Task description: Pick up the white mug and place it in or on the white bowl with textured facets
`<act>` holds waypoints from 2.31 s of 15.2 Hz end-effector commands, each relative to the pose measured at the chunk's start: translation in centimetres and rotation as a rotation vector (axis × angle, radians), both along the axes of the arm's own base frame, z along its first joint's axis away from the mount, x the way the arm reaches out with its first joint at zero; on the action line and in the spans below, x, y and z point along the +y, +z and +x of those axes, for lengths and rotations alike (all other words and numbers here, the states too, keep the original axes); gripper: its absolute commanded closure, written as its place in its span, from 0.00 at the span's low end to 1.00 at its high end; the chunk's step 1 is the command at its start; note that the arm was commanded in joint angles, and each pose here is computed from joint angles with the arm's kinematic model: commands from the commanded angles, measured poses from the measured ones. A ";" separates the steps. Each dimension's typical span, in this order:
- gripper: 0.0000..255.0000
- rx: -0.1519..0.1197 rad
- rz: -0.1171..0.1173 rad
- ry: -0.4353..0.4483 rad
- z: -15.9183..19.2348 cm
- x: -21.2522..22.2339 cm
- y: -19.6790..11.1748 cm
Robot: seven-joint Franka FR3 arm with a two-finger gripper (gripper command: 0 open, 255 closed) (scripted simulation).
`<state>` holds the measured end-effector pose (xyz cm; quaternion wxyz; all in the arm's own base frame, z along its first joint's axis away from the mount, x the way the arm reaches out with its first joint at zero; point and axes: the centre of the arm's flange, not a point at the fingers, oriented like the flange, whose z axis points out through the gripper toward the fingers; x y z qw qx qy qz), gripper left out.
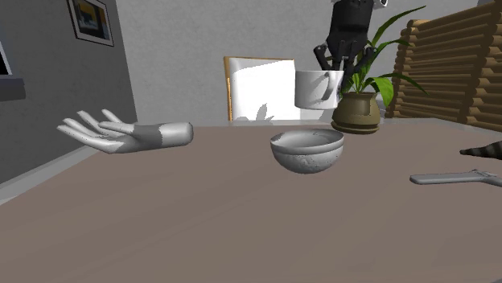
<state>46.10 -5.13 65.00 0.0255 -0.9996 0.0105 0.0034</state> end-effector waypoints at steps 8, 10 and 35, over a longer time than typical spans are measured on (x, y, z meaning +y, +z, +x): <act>1.00 0.000 0.000 0.001 -0.1 -0.2 -4.7; 1.00 0.000 0.000 0.001 -0.1 -0.2 -5.7; 0.00 0.000 0.000 0.001 -0.1 -0.4 -2.4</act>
